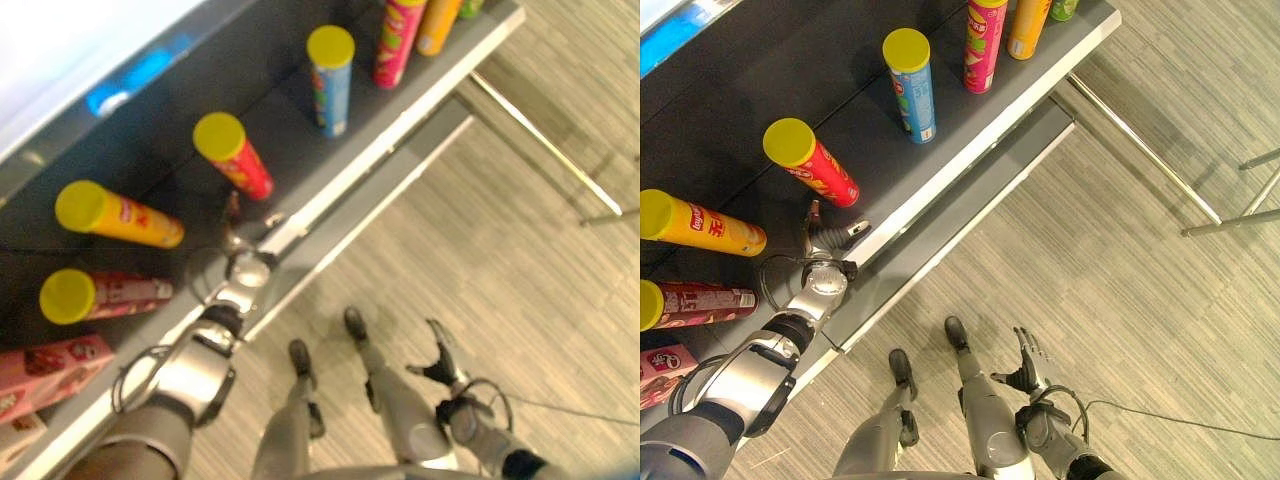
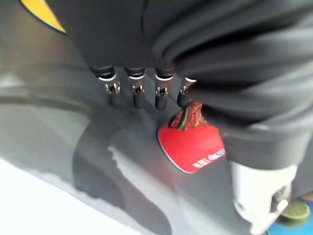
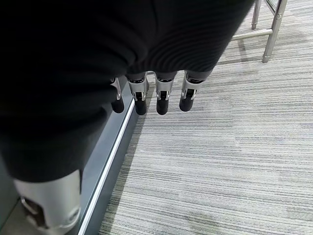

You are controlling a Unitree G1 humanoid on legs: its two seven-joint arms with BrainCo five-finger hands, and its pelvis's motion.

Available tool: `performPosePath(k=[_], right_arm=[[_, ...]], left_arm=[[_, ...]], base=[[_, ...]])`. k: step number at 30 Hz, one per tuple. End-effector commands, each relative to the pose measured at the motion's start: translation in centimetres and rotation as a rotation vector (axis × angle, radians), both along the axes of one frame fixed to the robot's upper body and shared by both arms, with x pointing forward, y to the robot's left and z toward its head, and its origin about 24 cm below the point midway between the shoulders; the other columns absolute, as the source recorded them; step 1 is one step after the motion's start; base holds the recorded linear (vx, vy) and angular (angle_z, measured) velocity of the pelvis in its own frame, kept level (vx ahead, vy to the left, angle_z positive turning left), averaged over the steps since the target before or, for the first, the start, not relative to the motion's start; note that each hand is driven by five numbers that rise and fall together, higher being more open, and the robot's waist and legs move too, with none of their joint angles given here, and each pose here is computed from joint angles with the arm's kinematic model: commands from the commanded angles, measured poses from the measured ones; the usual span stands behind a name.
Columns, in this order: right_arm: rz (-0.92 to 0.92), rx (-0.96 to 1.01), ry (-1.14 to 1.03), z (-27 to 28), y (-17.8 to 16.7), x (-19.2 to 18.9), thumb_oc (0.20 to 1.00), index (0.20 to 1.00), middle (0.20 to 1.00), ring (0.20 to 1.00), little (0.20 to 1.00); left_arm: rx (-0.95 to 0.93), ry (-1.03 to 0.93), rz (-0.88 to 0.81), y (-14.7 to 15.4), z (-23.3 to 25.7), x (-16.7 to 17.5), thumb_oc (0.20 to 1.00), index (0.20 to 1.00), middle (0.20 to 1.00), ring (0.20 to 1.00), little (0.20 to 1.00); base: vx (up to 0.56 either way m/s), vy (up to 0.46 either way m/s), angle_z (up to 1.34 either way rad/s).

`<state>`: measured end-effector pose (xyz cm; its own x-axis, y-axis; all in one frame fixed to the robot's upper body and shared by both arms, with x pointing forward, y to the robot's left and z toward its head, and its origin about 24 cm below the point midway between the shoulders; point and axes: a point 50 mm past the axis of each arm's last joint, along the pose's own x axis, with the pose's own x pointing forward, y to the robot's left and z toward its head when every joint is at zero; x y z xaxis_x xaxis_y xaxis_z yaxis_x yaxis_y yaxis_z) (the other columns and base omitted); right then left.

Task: Put the goods on the table back onto the shelves and tidy them up.

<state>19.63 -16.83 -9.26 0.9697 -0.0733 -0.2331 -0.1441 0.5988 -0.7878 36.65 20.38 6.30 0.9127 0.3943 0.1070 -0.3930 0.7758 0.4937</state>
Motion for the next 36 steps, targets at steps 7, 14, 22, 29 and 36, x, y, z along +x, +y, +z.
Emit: performPosePath(k=[7,14,22,29,36], right_arm=[[0.014,0.055,0.021,-0.7,1.1,-2.0,1.000,1.000,1.000,1.000,1.000],[-0.002,0.043,0.042,-1.1,1.0,-2.4,1.000,1.000,1.000,1.000,1.000],[-0.080,-0.005,0.093,-2.1,0.4,-3.1,1.000,1.000,1.000,1.000,1.000],[-0.150,-0.083,0.197,-3.5,-0.4,-3.9,1.000,1.000,1.000,1.000,1.000],[-0.207,-0.102,0.276,-4.2,-1.9,-4.5,1.000,1.000,1.000,1.000,1.000]], left_arm=[[0.035,-0.067,-0.119,-3.2,2.0,1.3,1.000,1.000,1.000,1.000,1.000],[-0.028,-0.050,-0.100,-3.7,1.1,1.0,1.000,1.000,1.000,1.000,1.000],[-0.307,0.118,0.078,-4.8,-7.0,-4.3,1.000,1.000,1.000,1.000,1.000],[-0.544,0.429,0.341,-4.3,-15.8,-13.0,1.000,1.000,1.000,1.000,1.000],[-0.380,0.820,0.184,-4.1,-21.2,-22.2,1.000,1.000,1.000,1.000,1.000]], base=[[0.00,0.000,0.00],[0.00,0.000,0.00],[0.03,-0.011,0.05],[0.04,-0.018,0.22],[0.01,0.009,0.21]])
